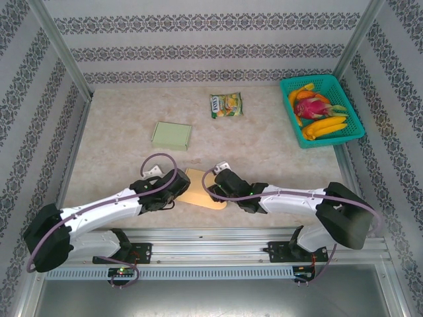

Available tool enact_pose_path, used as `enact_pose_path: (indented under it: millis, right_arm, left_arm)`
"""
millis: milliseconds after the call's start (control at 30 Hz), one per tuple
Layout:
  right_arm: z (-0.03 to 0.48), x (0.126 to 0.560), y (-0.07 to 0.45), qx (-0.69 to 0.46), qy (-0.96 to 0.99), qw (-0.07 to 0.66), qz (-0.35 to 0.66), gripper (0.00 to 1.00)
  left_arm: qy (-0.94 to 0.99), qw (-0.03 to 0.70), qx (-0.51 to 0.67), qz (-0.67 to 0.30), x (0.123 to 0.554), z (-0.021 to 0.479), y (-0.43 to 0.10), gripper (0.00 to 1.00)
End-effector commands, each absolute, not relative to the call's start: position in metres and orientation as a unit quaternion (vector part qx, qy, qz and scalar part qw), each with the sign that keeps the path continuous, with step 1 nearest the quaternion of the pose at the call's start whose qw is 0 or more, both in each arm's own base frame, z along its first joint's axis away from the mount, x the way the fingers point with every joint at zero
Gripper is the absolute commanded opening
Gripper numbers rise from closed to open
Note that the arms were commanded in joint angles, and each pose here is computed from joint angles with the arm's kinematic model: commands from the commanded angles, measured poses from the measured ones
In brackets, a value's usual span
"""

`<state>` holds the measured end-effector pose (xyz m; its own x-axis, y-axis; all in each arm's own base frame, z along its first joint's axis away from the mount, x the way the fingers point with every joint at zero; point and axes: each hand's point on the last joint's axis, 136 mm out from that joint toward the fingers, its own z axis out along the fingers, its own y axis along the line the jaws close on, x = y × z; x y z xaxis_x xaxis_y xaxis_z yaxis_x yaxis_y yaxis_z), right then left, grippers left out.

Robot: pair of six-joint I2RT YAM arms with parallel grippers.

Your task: Fold the paper box

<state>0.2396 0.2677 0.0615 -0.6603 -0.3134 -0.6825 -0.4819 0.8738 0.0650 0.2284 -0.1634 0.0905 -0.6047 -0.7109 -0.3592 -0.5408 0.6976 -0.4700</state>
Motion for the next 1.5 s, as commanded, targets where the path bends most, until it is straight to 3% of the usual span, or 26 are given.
enact_pose_path:
  millis: [0, 500, 700, 800, 1233, 1467]
  right_arm:
    - [0.044, 0.238, 0.259, -0.238, 0.906, 0.342, 0.08, 0.64]
    - [0.03, 0.244, 0.268, -0.294, 0.896, 0.33, 0.053, 0.65]
    - [0.034, 0.241, 0.27, -0.309, 0.889, 0.332, 0.068, 0.65]
    - [0.038, 0.242, 0.268, -0.303, 0.889, 0.334, 0.082, 0.65]
    - [0.026, 0.259, 0.25, -0.259, 0.904, 0.325, 0.103, 0.65]
    - [0.021, 0.26, 0.249, -0.255, 0.905, 0.32, 0.114, 0.65]
  left_arm:
    - [0.883, 0.283, -0.351, -0.129, 0.217, 0.087, -0.142, 0.87]
    - [0.904, 0.325, -0.244, -0.134, 0.222, 0.078, -0.144, 0.87]
    - [0.892, 0.36, -0.209, -0.175, 0.231, 0.107, -0.155, 0.86]
    - [0.899, 0.367, -0.188, -0.144, 0.237, 0.116, -0.151, 0.89]
    - [0.933, 0.281, -0.149, -0.171, 0.262, 0.075, -0.179, 0.9]
    - [0.939, 0.308, -0.096, -0.117, 0.284, 0.09, -0.182, 0.95]
